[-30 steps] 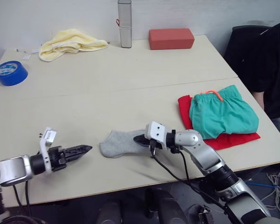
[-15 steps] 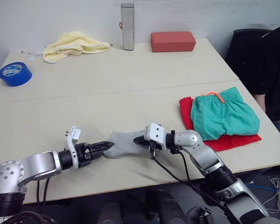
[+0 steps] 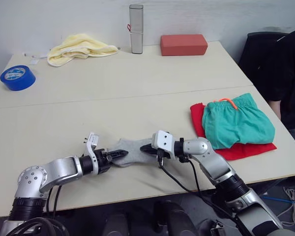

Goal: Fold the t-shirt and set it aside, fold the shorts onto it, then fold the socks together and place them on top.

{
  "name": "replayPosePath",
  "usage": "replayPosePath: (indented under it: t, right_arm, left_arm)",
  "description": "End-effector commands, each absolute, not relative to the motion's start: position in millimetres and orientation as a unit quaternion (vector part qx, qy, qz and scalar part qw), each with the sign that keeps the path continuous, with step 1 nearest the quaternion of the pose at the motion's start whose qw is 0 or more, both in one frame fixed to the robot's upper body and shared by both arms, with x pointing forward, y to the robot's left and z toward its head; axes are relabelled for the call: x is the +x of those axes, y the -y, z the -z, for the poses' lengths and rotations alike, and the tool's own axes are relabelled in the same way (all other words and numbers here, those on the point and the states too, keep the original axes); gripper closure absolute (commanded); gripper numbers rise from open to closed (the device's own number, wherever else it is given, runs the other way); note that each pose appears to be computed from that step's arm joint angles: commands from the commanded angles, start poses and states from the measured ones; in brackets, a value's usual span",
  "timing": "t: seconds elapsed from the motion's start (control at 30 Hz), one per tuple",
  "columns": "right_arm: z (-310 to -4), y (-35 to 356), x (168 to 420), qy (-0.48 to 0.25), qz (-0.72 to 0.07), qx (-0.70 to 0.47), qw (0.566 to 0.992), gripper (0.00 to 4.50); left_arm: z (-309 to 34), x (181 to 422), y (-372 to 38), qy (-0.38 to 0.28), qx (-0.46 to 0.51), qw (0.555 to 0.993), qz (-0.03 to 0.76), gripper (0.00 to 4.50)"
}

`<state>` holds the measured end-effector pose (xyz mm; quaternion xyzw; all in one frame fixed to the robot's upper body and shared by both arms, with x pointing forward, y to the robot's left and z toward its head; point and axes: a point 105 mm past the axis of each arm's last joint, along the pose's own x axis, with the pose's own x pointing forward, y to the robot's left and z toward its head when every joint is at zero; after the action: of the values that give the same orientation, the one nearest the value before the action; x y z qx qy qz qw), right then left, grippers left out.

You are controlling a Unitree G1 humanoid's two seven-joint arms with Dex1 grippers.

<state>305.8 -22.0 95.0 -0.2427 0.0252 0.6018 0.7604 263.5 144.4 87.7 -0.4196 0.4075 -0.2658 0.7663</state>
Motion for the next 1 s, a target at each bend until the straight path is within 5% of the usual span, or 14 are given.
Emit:
replayPosePath:
  t: [0.03,0.43,0.77,1.0]
  right_arm:
    - [-102.9,26.3,306.5,-0.009,-0.597,-0.246,0.763,4.50]
    - [-97.2,46.8,306.3,-0.030,-0.591,-0.277,0.757,4.50]
    - [-83.6,40.0,305.9,-0.041,-0.591,-0.268,0.760,4.50]
    - [-84.7,37.1,306.5,-0.037,-0.586,-0.262,0.766,4.50]
  left_arm:
    - [-83.6,260.3,-137.7,-0.416,-0.411,0.766,0.267,4.35]
    - [-94.4,264.9,-141.4,-0.381,-0.380,0.795,0.279,4.47]
    - [-146.7,270.2,-118.7,-0.317,-0.206,0.818,0.433,4.47]
    - [-161.4,273.3,-86.5,-0.309,-0.135,0.786,0.519,4.47]
